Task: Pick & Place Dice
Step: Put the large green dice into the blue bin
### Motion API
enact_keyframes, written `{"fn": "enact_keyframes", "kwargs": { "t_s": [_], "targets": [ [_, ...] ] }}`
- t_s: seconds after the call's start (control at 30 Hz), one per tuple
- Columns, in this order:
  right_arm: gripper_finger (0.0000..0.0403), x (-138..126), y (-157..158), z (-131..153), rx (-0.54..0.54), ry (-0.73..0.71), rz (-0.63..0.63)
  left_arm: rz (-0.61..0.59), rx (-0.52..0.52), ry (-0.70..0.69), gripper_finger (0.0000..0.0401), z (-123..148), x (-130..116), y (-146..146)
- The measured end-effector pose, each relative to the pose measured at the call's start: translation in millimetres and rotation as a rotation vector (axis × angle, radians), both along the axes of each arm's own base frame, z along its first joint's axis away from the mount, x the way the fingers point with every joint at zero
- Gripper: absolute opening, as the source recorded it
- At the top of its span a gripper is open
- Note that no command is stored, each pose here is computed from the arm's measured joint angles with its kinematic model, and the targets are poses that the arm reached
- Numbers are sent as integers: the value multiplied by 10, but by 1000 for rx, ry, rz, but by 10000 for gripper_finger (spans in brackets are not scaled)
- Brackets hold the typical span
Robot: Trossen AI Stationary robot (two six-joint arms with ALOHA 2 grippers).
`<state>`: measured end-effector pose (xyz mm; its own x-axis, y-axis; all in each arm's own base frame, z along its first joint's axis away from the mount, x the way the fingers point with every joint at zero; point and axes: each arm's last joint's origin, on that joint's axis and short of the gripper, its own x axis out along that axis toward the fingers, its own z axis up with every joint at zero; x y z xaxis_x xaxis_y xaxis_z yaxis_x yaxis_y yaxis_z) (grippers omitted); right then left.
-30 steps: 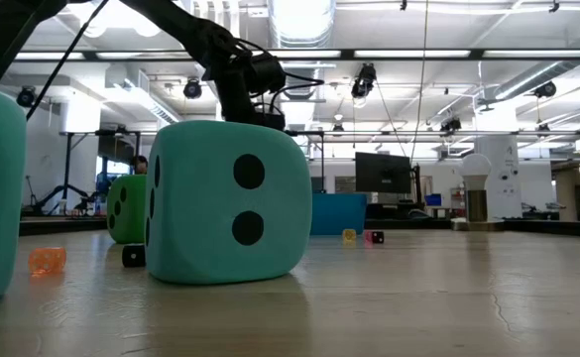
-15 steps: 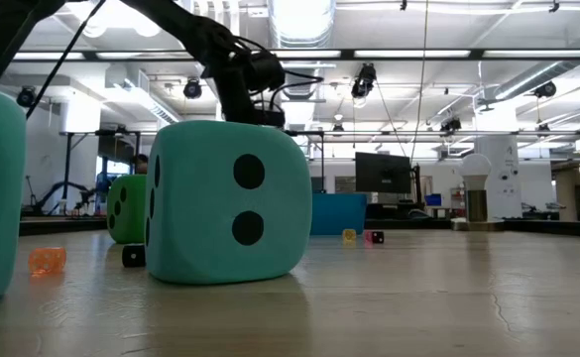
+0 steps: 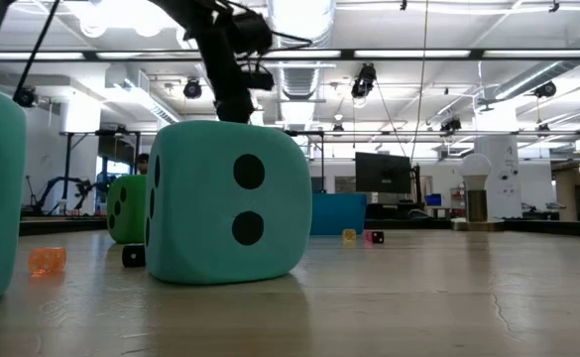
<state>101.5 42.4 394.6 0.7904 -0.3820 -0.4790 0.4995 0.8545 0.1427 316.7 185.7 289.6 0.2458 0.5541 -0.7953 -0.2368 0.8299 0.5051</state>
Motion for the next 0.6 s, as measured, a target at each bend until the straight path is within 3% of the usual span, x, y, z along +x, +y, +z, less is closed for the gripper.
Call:
{"fn": "enact_keyframes", "kwargs": {
  "t_s": [0.6],
  "targets": [
    [8,1,0,0,0,0,0,362,-210,-73,376,512,-580,-939]
  ]
}}
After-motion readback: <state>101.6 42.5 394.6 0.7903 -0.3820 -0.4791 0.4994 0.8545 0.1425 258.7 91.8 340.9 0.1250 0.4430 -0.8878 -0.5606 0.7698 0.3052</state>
